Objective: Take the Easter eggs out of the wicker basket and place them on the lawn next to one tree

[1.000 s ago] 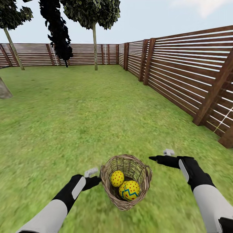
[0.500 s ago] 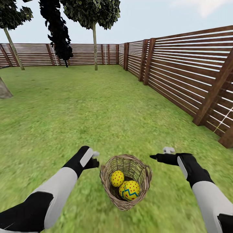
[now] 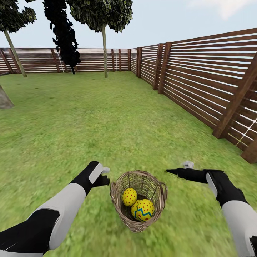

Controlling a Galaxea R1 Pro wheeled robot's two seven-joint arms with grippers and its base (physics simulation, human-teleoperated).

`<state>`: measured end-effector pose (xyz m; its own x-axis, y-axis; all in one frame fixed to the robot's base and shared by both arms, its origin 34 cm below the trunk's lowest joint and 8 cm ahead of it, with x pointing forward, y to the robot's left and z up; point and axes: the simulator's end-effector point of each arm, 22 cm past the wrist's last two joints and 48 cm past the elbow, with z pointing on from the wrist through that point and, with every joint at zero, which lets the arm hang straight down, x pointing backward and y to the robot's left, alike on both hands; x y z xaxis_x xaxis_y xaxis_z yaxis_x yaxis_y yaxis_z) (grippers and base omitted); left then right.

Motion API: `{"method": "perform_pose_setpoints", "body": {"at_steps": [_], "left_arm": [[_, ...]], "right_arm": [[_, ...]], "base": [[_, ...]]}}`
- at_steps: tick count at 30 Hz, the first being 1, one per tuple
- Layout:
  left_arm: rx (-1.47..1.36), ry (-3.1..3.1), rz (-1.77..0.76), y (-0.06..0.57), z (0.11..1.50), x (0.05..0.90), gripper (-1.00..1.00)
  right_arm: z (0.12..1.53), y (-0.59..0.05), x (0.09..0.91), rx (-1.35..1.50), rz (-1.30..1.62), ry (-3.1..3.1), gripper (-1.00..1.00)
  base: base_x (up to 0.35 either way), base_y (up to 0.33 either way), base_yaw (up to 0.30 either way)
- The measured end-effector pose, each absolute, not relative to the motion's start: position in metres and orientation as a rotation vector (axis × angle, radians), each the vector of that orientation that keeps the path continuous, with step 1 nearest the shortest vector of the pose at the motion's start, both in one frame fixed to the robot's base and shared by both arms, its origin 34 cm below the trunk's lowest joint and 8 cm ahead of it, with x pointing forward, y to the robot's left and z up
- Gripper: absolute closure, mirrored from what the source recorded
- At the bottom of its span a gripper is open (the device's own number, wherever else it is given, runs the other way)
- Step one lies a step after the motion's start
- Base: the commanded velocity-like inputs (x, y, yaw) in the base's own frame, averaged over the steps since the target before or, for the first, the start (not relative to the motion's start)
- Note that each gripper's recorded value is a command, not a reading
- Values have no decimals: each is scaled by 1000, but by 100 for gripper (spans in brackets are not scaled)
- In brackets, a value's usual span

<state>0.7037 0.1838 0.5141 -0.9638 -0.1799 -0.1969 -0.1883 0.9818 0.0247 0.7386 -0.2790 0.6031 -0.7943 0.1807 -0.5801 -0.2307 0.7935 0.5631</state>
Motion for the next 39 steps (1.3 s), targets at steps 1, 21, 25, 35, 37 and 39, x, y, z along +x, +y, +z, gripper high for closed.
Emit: {"method": "perform_pose_setpoints", "body": {"at_steps": [1, 21, 25, 35, 37, 39], "left_arm": [[-277, 2930, 62, 184, 515, 705, -100], [-292, 2910, 62, 184, 514, 707, -100], [-291, 2908, 61, 183, 515, 707, -100], [-288, 2899, 30, 179, 519, 709, -100], [-288, 2898, 24, 178, 516, 709, -100], [-287, 2897, 23, 178, 512, 708, -100]], "right_arm": [[607, -284, 740, -15, 855, 2325, -100], [621, -304, 746, 70, 869, 2257, -100], [622, -305, 746, 69, 868, 2255, -100], [626, -306, 746, 69, 868, 2249, -100], [622, -306, 745, 69, 868, 2250, -100], [618, -306, 745, 69, 868, 2250, -100]], "base": [[0, 0, 0], [144, -4, -11], [39, -6, -194], [2, 0, -170], [0, 0, -14], [0, 0, -6]]}}
